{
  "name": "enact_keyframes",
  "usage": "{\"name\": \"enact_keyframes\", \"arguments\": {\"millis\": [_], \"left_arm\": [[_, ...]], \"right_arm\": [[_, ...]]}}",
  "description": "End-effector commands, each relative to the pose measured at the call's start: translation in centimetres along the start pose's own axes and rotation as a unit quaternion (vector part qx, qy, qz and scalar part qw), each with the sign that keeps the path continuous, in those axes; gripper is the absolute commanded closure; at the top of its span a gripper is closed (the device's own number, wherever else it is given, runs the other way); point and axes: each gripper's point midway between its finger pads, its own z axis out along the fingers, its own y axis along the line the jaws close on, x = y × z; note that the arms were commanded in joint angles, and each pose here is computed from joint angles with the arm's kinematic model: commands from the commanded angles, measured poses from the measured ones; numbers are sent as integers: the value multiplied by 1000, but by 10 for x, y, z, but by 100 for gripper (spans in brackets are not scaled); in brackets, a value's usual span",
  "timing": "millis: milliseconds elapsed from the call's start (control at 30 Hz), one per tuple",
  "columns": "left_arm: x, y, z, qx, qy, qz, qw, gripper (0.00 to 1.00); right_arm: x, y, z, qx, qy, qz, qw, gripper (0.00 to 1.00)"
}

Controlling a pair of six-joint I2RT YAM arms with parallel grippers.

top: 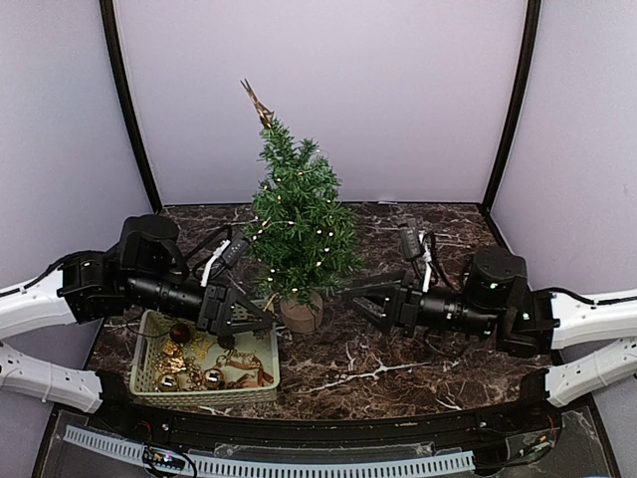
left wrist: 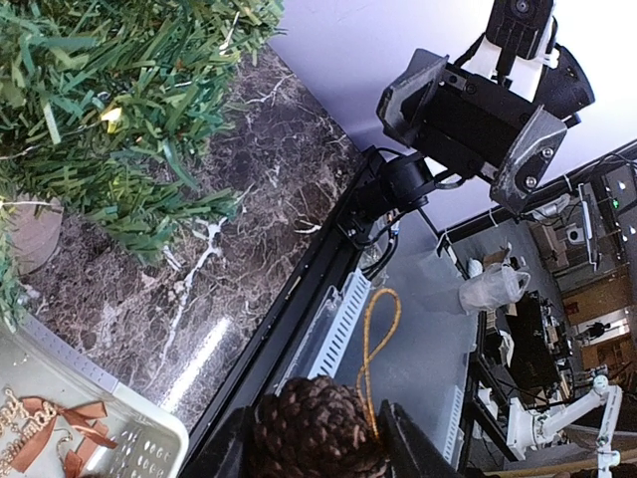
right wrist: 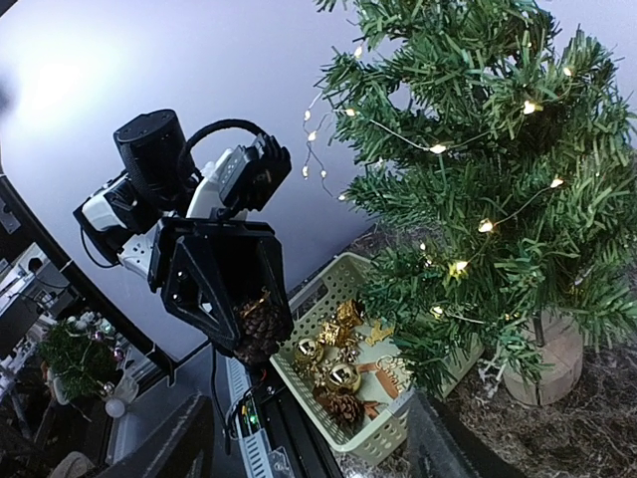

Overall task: Decorate the small christmas tree
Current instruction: Hang the ornament pinecone on the branch.

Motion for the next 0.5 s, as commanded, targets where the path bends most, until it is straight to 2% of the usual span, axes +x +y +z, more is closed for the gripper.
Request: {"name": "enact_keyframes", "arguments": {"millis": [0,67,200,467], "left_arm": [[-6,13,1,-39,-17,-7,999,58],[-2,40,-2,-106,-23,-28,994,58],[-2,68,-3,-169,-40,-24,985,58],[-14,62,13,-156,-30,16,987,58]], "right_arm": [[-20,2,22,25,-68,19,997,38],[-15,-6,31,43,-66,32,996,41],[-12,-11,40,57,-70,40,995,41],[-12,-20,48,95,-55,16,994,41]]}}
